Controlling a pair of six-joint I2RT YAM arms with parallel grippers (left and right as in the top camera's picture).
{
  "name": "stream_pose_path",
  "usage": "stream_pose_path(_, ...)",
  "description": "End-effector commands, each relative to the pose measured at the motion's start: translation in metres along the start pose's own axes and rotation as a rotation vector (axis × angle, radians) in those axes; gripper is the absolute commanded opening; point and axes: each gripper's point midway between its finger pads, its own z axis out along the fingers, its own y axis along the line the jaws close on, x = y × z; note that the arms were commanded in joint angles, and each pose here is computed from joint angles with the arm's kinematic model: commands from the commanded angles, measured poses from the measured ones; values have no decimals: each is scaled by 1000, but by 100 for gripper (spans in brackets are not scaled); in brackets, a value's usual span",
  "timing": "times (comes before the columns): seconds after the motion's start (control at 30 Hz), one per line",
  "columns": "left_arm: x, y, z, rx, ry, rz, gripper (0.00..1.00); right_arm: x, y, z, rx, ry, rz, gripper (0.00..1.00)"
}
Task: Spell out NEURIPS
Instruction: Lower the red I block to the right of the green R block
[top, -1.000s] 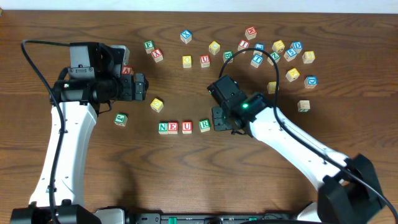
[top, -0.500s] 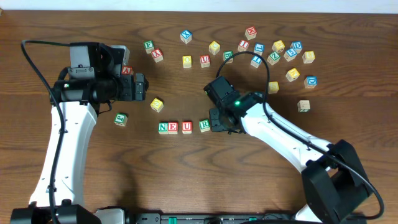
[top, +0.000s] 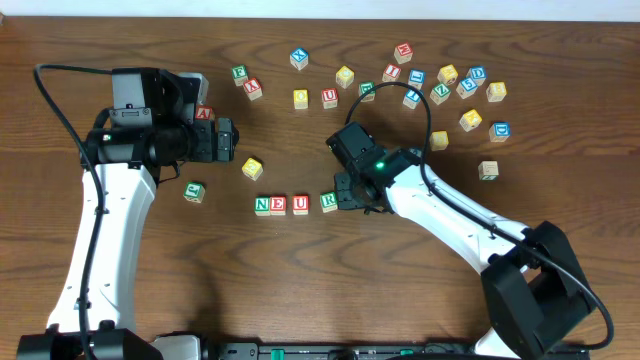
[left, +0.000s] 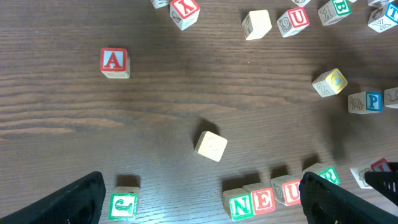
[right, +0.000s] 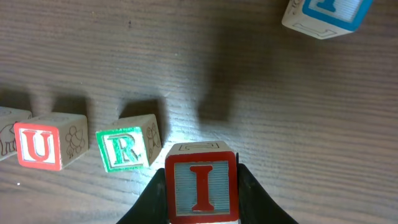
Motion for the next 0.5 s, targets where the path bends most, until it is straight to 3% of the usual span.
stream_pose_path(0.0, -8, -2, -5, 12, -22, 25, 98, 2, -3, 12, 24, 14, 0, 8)
stream_pose_path(0.47, -8, -2, -5, 12, -22, 25, 98, -3, -12, 26, 83, -5, -2, 8)
